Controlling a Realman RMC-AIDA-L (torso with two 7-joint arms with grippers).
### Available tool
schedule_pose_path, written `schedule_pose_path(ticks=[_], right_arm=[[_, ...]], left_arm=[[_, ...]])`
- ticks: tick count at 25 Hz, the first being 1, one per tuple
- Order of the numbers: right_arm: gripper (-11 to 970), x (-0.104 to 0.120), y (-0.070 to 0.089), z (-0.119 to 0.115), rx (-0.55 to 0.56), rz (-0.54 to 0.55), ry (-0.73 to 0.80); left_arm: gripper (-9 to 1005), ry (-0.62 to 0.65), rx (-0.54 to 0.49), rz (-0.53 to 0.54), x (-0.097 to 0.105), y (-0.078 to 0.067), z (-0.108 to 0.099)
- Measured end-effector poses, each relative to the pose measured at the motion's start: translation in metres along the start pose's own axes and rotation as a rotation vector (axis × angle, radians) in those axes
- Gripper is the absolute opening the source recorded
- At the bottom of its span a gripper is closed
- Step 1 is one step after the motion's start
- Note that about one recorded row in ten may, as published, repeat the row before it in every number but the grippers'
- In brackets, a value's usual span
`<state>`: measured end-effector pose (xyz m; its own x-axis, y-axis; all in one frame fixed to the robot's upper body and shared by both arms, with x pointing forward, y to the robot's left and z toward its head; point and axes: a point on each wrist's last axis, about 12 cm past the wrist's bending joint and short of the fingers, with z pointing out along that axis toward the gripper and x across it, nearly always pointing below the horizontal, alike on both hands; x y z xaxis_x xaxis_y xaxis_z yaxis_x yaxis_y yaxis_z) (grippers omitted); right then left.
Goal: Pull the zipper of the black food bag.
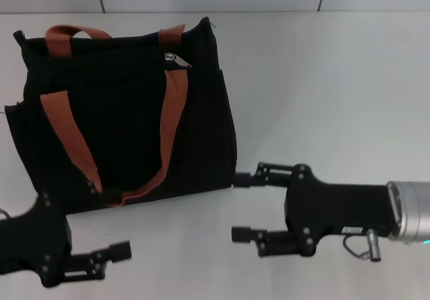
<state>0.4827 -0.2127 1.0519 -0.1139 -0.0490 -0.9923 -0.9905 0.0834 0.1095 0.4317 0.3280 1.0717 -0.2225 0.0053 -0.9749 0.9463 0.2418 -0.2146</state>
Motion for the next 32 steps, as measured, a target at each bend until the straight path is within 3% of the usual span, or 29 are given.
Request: schedule_pose_path(ticks=[1, 8, 32], right_arm=[[753, 0.003, 0.002, 0.003, -0.018, 0.012, 0.017], [754, 0.012, 0.005, 0.012, -0.037, 0.023, 0.061], [756, 0.012, 0.001, 0.018, -0.027, -0.001, 0.063]], left_arm=[[834, 0.049, -0.006, -0.034, 0.010, -0.002, 0.001], [834, 0.121, -0.020, -0.041, 0.021, -0.001, 0.004], [834, 0.113, 0.010, -0.021, 0.018, 0.002, 0.013]])
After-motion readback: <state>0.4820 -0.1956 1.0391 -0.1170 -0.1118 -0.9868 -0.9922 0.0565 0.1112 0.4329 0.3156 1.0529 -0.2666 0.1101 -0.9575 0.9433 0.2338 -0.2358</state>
